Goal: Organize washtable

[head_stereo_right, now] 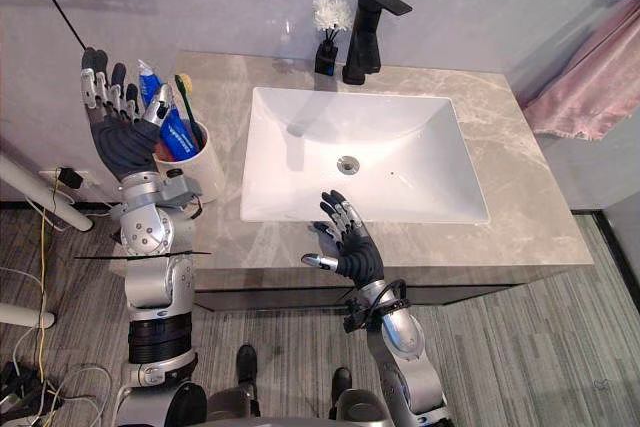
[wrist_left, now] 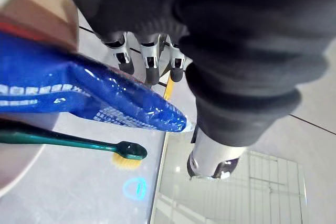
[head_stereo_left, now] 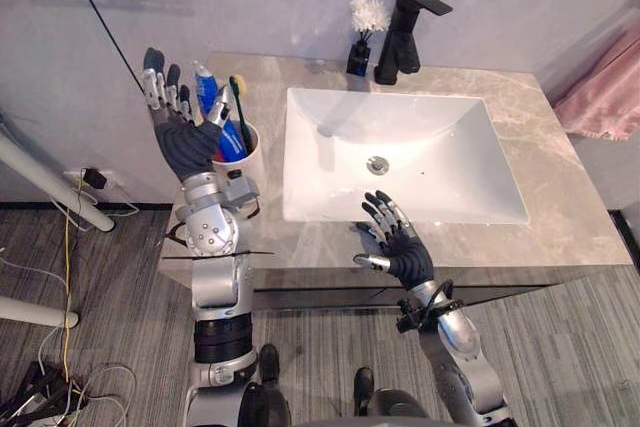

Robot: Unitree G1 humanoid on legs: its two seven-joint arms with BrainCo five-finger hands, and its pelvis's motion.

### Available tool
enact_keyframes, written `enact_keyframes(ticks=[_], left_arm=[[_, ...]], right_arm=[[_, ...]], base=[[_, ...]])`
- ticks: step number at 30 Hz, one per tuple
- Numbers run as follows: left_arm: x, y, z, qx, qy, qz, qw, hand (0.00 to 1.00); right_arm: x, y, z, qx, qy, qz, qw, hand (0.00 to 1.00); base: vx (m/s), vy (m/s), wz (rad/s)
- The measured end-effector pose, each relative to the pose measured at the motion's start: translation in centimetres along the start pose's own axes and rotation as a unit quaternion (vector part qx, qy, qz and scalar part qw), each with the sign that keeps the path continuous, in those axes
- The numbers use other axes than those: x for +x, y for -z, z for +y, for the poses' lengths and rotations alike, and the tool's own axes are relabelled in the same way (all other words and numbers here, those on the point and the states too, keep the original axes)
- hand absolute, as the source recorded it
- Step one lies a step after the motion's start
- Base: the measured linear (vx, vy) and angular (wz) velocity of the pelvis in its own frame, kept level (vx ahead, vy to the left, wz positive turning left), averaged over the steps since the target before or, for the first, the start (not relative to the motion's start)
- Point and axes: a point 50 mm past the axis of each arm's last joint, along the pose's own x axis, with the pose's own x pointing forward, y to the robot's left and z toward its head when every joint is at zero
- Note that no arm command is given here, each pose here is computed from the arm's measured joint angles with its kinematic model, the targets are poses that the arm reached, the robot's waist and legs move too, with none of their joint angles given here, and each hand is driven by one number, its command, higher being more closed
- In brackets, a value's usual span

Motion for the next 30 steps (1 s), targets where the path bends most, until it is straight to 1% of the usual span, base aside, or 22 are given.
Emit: enact_keyframes(ticks=[3, 7, 12, 18, 19, 22, 25, 28, 30], left_arm=[[0.1, -0.1, 0.0, 0.002, 0.004, -0.002, 1.0, 0.0], [0.1, -0.8, -0.8, 0.003, 0.029, -0.018, 0.999, 0.0], [1.2, -3.8, -1.6, -0.024, 0.046, -0.084, 0.995, 0.0], [1.0, -5.9, -1.5, -0.042, 0.057, -0.126, 0.989, 0.0], [1.0, -6.1, -1.5, -0.041, 0.061, -0.132, 0.989, 1.0], [0.4, -6.7, -0.8, -0.033, 0.065, -0.146, 0.987, 1.0], [-0.4, -6.4, 0.3, -0.023, 0.059, -0.135, 0.989, 1.0], [-1.7, -5.8, 1.7, -0.01, 0.064, -0.109, 0.992, 1.0], [-3.0, -4.7, 2.5, 0.006, 0.069, -0.074, 0.995, 1.0]], right_arm=[[0.1, 0.0, 0.0, 0.0, -0.001, 0.0, 1.0, 0.0], [0.4, -0.1, 0.0, -0.002, -0.004, -0.002, 1.0, 0.0], [1.0, -0.2, 0.1, -0.004, -0.011, -0.006, 1.0, 0.0], [1.3, 0.3, -0.1, -0.005, -0.01, 0.007, 1.0, 0.0], [1.4, 0.4, -0.2, -0.005, -0.011, 0.009, 1.0, 0.0], [1.6, 0.8, -0.3, -0.005, -0.01, 0.02, 1.0, 0.0], [1.8, 1.1, -0.4, -0.005, -0.011, 0.027, 1.0, 0.0], [1.8, 1.4, -0.3, -0.003, -0.017, 0.036, 0.999, 0.0], [1.7, 1.4, -0.3, 0.0, -0.017, 0.037, 0.999, 0.0]], base=[[0.0, 0.0, 0.0], [0.0, 0.0, 0.0], [0.0, 0.0, 0.0], [-0.01, 0.0, 0.08], [-0.06, -0.001, 0.07], [-0.06, 0.002, 0.04], [-0.06, 0.004, 0.01], [-0.03, 0.0, 0.0], [0.0, 0.0, 0.0]])
